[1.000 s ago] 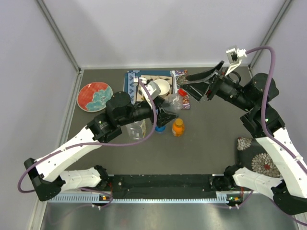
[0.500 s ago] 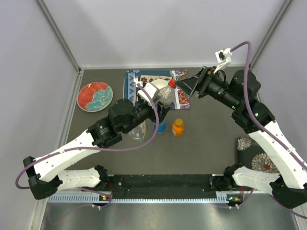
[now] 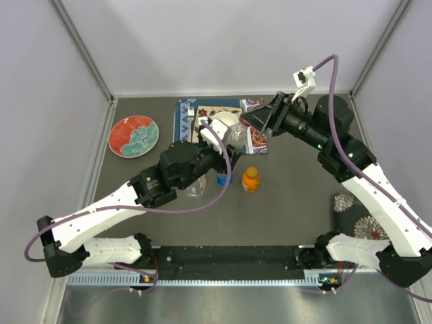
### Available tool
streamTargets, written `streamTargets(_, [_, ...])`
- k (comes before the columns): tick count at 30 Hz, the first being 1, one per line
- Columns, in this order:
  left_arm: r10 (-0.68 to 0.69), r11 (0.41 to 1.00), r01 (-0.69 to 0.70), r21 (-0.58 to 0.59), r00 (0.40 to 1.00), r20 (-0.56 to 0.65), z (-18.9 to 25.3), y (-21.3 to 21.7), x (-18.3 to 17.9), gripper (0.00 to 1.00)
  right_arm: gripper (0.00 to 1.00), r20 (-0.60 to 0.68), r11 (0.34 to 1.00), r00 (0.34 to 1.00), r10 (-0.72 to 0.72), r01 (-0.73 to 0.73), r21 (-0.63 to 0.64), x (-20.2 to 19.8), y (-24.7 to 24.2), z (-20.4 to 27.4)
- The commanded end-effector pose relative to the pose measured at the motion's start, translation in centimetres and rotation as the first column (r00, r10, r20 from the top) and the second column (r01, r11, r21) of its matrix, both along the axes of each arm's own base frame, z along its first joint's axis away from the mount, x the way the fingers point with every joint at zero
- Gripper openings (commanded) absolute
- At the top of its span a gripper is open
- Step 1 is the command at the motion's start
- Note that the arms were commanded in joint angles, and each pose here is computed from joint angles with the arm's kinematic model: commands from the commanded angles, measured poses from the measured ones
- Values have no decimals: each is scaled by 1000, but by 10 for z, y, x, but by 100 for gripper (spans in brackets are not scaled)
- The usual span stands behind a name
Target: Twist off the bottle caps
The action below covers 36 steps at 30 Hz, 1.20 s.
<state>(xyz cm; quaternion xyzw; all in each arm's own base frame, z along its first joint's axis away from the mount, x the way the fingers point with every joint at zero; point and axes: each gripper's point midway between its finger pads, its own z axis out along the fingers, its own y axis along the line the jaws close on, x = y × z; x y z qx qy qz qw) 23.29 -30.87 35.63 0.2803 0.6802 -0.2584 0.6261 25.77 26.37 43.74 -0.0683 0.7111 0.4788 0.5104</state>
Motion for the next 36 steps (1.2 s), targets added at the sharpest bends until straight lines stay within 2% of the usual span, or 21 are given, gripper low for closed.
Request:
streamTargets(1, [8,999,-7,-35,999,38,16,-2,2,26,54,51,998,998,39,-42,42,-7,9,23])
streamTargets(3, [10,999,-8,-34,999,39,15,-2,2,26,50,45,998,998,47,-49,39,-8,10,19])
streamTargets(6, [13,999,-12,-37,999,38,15,-2,3,26,33,43,998,998,49,-51,36,-7,10,16])
streamTargets(7, [13,999,-12,-38,999,39,16,-2,2,26,21,40,998,998,52,-53,34,-8,11,15])
streamTargets(10, [4,999,-2,-46,999,44,19,-2,1,26,0,50,999,998,46,-47,27,-9,8,13])
streamTargets(14, [-102,992,105,-64,994,46,26,-9,-16,26,0,101,993,988,120,-118,-19,-21,11,12])
streamTargets(17, [-258,960,262,-94,965,51,39,-16,-41,25,0,169,981,967,192,-182,-74,-35,11,16])
streamTargets(18, [-376,919,379,-103,925,47,42,-22,-60,25,0,213,975,953,218,-201,-97,-40,10,21])
streamTargets(20, [-465,874,464,-146,885,28,51,-19,-70,28,0,263,949,912,313,-291,-121,-59,12,28])
streamTargets(21, [-617,775,612,-159,786,21,53,-22,-97,28,0,310,936,884,351,-320,-147,-66,12,32])
streamTargets(24, [-740,654,712,-257,672,-20,64,-14,-109,30,0,409,893,794,450,-404,-198,-91,10,41])
streamTargets(25, [-806,565,773,-287,592,9,77,-9,-125,30,0,426,879,769,477,-429,-208,-97,10,43])
streamTargets(26, [-818,548,782,-299,575,4,77,-5,-125,30,0,456,842,711,536,-492,-223,-113,10,46])
streamTargets(27, [-833,526,793,-309,553,1,77,-4,-127,30,0,468,829,690,553,-510,-228,-118,9,47])
streamTargets(28, [-863,475,820,-319,505,12,83,0,-136,30,0,471,813,670,574,-534,-232,-124,9,47])
streamTargets(31, [-899,415,837,-357,437,-20,83,3,-141,29,0,482,713,555,678,-655,-250,-150,8,48])
streamTargets(32, [-917,372,864,-339,399,11,86,6,-146,29,0,506,692,517,691,-674,-257,-155,8,52])
streamTargets(34, [-936,335,863,-378,351,-27,85,5,-150,29,0,496,645,475,727,-721,-253,-164,7,51])
streamTargets(35, [-945,299,886,-354,326,18,89,7,-154,29,0,490,598,429,759,-756,-266,-172,5,49])
streamTargets(36, [-949,289,886,-363,315,13,89,6,-154,29,0,494,578,404,769,-770,-270,-175,5,49])
